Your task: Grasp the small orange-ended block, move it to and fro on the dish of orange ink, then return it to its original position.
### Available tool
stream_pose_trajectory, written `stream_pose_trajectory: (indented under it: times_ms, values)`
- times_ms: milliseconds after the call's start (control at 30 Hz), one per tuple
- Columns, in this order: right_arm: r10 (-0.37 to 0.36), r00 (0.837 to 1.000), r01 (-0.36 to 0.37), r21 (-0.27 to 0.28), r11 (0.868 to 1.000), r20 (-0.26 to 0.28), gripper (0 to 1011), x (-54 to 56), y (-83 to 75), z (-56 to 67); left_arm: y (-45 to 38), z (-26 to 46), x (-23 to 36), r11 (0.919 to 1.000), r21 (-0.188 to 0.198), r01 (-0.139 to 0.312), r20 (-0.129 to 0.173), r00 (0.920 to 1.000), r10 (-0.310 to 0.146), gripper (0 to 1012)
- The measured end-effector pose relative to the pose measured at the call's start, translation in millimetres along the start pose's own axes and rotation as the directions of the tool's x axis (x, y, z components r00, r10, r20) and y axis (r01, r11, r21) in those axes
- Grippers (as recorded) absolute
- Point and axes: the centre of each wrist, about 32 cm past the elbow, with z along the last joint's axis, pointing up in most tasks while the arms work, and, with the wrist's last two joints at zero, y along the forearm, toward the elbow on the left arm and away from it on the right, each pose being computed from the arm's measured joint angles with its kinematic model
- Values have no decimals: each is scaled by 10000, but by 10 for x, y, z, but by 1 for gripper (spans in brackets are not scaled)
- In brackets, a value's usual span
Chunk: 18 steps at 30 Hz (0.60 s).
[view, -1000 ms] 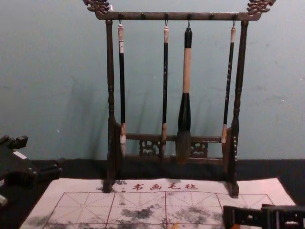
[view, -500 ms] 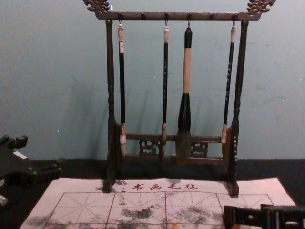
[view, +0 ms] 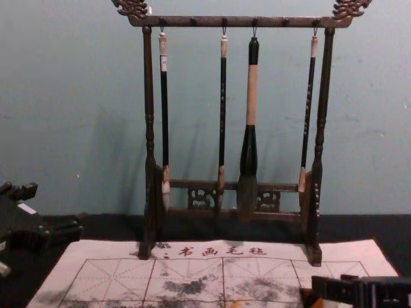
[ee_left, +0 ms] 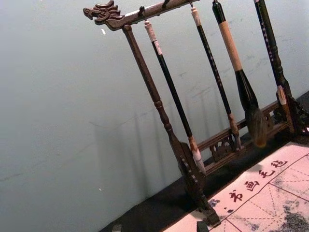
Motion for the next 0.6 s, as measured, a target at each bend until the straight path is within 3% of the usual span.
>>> stream_pose_trajectory:
  times_ms: [333,600]
  values:
    - [5,10000,-5,8,10000,1,222,0,0,0,0,0,0,10000,0,-1,1,10000,1,1001]
    - [5,10000,-5,11,10000,2,137,0,0,0,0,0,0,10000,0,-1,0,10000,1,1001]
